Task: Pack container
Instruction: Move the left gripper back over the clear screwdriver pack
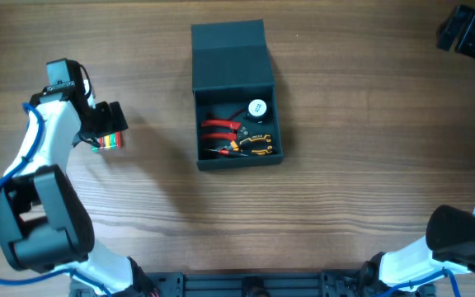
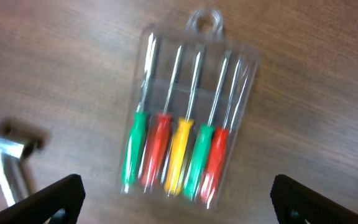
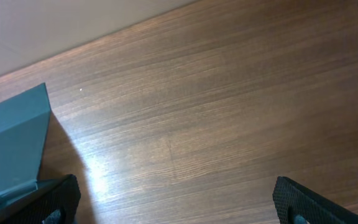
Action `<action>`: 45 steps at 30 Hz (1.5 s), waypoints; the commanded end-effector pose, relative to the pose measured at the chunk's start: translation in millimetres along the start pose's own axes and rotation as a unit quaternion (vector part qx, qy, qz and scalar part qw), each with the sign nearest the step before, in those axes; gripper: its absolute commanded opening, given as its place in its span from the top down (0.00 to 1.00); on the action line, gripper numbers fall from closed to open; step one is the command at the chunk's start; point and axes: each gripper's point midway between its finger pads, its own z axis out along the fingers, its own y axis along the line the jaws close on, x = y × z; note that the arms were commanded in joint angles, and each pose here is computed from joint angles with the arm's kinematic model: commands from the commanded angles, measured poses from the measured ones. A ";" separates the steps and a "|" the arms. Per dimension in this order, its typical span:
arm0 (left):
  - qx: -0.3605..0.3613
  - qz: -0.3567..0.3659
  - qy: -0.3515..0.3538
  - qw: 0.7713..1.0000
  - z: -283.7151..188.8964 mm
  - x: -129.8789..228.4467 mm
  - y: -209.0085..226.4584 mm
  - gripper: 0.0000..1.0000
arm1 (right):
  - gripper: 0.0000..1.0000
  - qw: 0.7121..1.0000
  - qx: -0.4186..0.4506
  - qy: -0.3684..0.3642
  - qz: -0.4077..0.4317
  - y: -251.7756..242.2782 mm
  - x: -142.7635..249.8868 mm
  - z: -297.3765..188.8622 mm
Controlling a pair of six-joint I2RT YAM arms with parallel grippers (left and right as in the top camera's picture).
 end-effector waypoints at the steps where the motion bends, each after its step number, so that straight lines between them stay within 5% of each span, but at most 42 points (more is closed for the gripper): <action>1: 0.016 0.038 -0.001 0.999 11.4 -2.4 -4.3 0.00 | 0.00 1.000 -0.006 -0.014 -0.010 5.0 0.1 -14.4; 10: 0.063 0.038 0.038 0.997 -15.2 -0.6 -9.7 0.00 | 0.00 1.000 -0.006 -0.014 -0.010 5.1 -0.2 -14.4; 19: 0.064 0.008 0.003 0.998 -99.2 -66.5 -1.9 0.00 | 0.00 1.000 -0.006 -0.013 -0.010 5.1 0.2 -14.4; 32: 0.031 0.033 0.134 0.990 -24.6 -48.2 10.4 0.00 | 0.00 1.000 -0.006 -0.012 -0.009 5.1 0.8 -14.4; 45: 0.025 0.090 0.154 0.984 12.3 -28.3 -8.0 0.00 | 0.00 1.000 -0.006 -0.012 -0.009 5.1 0.9 -14.4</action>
